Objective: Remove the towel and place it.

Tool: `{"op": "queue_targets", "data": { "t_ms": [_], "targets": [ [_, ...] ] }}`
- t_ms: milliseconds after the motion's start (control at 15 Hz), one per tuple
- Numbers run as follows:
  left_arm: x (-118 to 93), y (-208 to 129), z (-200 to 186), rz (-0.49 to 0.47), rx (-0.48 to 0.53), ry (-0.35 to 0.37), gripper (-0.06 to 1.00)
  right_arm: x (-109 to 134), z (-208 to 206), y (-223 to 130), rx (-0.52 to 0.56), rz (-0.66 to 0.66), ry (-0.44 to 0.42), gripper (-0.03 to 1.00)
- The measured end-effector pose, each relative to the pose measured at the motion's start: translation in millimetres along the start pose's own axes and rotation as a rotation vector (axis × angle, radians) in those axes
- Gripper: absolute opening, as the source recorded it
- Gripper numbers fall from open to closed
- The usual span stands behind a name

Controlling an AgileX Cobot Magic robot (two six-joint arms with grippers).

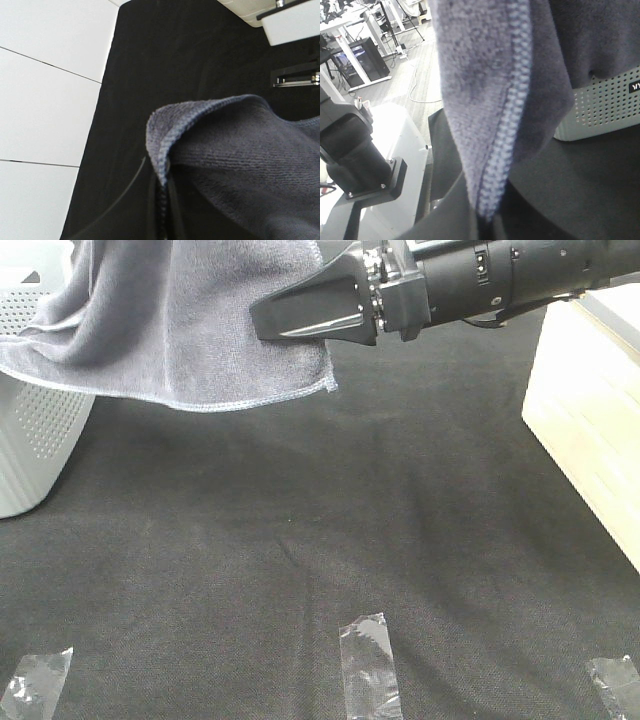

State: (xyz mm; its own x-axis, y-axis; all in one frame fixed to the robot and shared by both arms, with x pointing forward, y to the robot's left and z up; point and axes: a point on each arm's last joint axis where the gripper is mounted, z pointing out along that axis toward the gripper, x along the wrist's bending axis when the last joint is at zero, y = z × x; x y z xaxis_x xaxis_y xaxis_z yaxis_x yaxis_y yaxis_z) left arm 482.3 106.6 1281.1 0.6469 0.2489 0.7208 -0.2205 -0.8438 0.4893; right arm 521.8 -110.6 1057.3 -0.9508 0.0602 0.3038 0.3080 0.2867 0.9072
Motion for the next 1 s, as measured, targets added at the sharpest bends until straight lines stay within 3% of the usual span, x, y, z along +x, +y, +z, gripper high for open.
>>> {"op": "queue_targets", "data": {
  "t_ms": [200, 400, 667, 1000],
  "targets": [
    [-1, 0, 0, -0.025, 0.003, -0.006, 0.0, -3, -1, 6, 0.01, 0.073, -0.035, 0.02],
    [0, 0, 0, -0.038, 0.0, -0.001, 0.0, -6, -8, 26, 0.109, 0.104, -0.083, 0.02],
    [10, 7, -1, -0.032, -0.075, 0.106, 0.0, -6, -39, 86, 0.309, 0.095, -0.352, 0.02],
    [20, 14, -2, -0.031, -0.155, 0.217, 0.0, 13, -93, 163, 0.297, -0.052, -0.764, 0.02]
  ]
}}
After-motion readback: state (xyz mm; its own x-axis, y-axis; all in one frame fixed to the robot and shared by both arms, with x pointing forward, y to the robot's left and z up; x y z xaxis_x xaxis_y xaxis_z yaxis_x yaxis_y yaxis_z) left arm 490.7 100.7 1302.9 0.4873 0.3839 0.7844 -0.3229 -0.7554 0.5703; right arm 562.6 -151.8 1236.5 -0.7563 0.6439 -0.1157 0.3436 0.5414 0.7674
